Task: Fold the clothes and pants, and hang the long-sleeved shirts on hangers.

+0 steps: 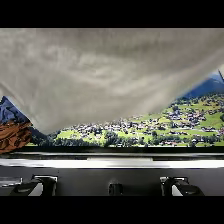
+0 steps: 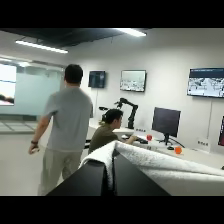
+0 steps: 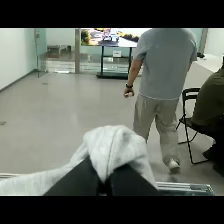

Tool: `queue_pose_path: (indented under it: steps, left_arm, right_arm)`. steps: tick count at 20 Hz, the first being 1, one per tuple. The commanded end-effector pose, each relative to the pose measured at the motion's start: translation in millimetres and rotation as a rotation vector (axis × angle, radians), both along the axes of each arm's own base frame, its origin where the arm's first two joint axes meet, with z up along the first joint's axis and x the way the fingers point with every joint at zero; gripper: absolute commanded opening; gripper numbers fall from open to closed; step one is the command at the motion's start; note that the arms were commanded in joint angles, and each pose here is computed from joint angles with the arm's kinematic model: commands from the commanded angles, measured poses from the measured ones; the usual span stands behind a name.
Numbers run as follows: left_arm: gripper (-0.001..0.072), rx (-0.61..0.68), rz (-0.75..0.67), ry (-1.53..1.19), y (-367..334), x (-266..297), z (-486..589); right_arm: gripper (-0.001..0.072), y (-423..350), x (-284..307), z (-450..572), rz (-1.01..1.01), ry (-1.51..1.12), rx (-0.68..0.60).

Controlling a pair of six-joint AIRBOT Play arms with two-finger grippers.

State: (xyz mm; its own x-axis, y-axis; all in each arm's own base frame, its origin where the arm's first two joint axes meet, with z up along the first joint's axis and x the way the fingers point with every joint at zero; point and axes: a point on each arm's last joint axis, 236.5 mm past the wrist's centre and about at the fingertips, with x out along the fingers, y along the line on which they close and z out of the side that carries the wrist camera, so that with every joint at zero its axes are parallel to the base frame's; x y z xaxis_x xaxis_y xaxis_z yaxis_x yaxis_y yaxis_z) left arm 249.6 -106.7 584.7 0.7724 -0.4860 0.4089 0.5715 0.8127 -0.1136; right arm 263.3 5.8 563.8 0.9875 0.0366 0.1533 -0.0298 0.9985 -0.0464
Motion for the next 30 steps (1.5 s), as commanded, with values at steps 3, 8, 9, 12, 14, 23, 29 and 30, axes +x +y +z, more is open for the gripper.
queue_pose_path:
  steps: [3,8,9,12,14,23,29,30]
  left_arm:
    - [0.0022,0.112,0.048,0.464,16,119,-146]
    - [0.0023,0.017,0.077,0.975,43,239,-391]
    - [0.0023,0.000,0.076,1.059,44,252,-433]
    - [0.0023,-0.068,0.017,1.278,33,271,-534]
    - [0.0024,-0.181,-0.040,1.364,16,277,-566]
    - [0.0643,-0.192,-0.317,1.842,53,167,-594]
    - [0.0533,-0.054,-0.168,2.096,75,28,-666]
    - [0.0473,-0.068,-0.183,2.090,67,16,-674]
  right_arm:
    - [0.0046,-6,86,-165,0.010,0.577,0.061]
    - [0.0047,-12,237,-396,-0.023,0.938,0.319]
    - [0.0047,-8,257,-437,-0.030,0.993,0.402]
    - [0.0046,23,274,-542,-0.030,1.212,0.706]
    - [0.0046,53,269,-586,0.023,1.349,0.866]
    - [0.0628,-76,183,-553,0.009,1.575,0.738]
    - [0.0604,-128,61,-580,-0.205,1.838,0.708]
    - [0.0604,-123,57,-583,-0.201,1.833,0.711]
